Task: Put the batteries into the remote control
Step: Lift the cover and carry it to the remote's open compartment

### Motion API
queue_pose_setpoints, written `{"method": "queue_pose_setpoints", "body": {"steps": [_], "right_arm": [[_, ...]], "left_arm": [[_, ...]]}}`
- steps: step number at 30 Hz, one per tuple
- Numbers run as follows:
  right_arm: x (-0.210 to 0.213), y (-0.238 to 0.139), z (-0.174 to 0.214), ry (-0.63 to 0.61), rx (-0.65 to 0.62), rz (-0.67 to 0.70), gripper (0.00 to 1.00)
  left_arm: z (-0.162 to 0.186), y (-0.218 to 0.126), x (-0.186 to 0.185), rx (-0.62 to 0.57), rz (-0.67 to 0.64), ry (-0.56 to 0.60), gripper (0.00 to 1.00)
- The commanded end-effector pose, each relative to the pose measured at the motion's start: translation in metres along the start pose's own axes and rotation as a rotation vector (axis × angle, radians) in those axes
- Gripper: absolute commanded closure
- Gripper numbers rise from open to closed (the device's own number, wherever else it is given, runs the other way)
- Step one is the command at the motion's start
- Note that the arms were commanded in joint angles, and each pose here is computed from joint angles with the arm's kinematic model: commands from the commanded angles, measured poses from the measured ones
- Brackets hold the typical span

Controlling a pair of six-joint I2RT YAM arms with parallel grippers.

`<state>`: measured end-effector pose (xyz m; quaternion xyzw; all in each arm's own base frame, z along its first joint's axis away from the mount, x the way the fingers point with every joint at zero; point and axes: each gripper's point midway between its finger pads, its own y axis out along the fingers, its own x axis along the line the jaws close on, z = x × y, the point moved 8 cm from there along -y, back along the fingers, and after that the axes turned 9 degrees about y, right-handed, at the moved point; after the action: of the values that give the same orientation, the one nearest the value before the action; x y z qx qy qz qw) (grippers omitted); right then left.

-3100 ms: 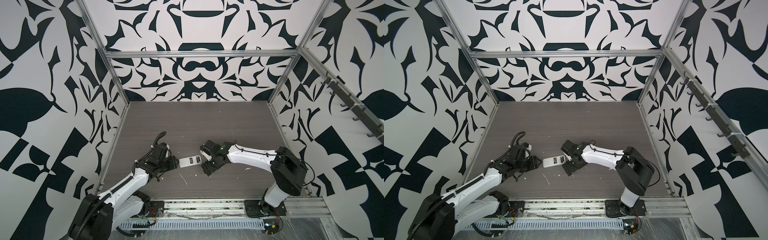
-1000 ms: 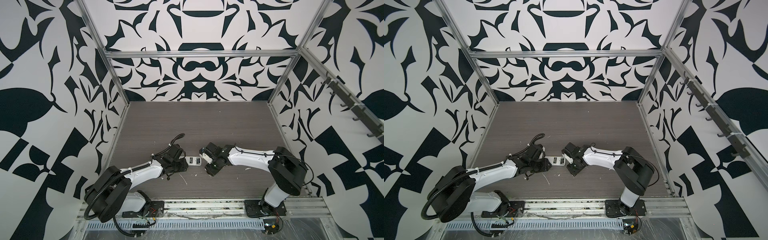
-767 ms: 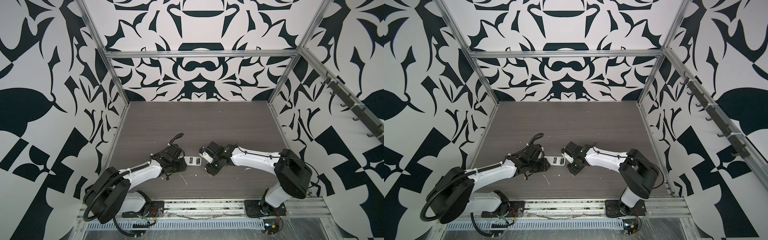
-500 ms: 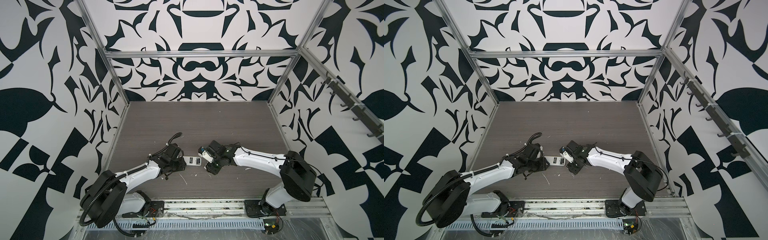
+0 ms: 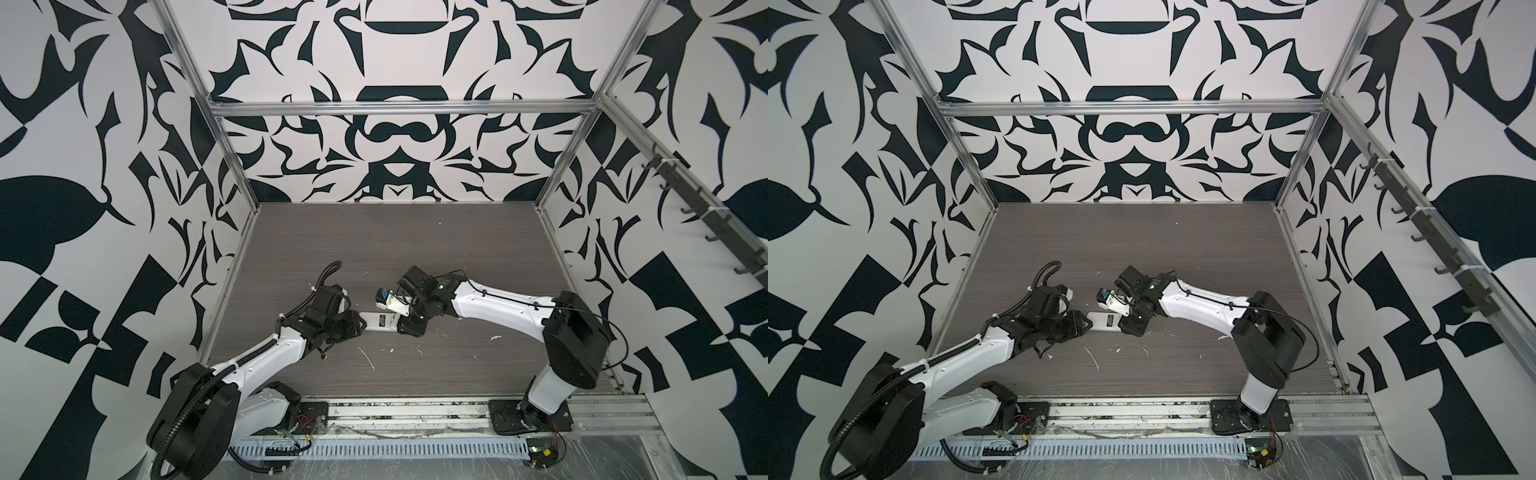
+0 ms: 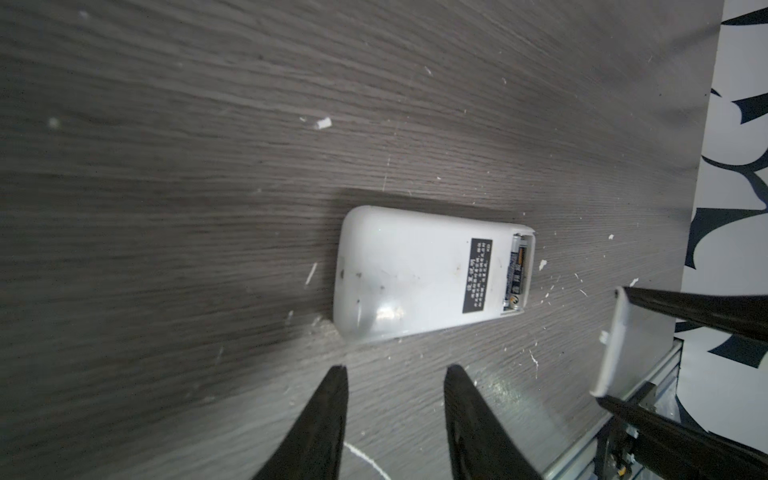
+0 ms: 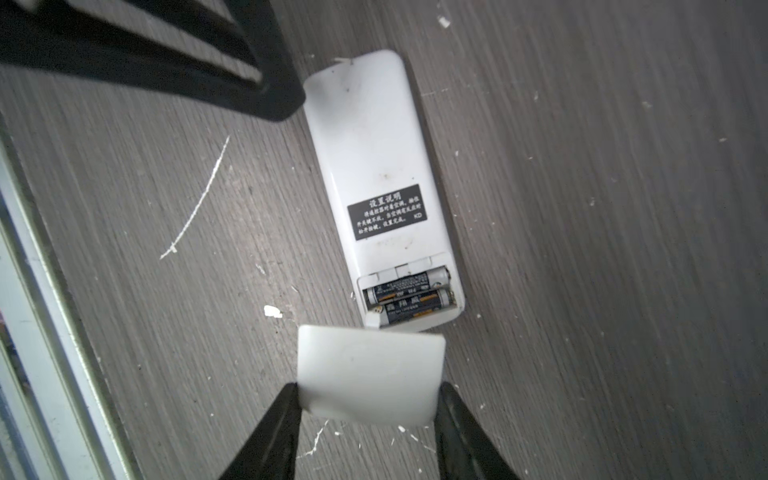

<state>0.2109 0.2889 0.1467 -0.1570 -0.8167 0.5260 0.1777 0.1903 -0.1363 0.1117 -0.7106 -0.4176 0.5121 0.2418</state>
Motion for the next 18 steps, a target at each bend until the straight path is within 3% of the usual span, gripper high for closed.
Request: {"method": "queue_pose_setpoints", "body": {"steps": [1, 18], "right_arm": [[0.004, -0.005, -0.008, -0.104, 0.010, -0.042, 0.64], [-0.019, 0.007, -0.019, -0.188, 0.112, -0.043, 0.72]], "left_arm": [[0.004, -0.002, 0.006, 0.013, 0.031, -0.027, 0.57], [0.005, -0.007, 0.018, 0.031, 0.034, -0.076, 0.56]]}}
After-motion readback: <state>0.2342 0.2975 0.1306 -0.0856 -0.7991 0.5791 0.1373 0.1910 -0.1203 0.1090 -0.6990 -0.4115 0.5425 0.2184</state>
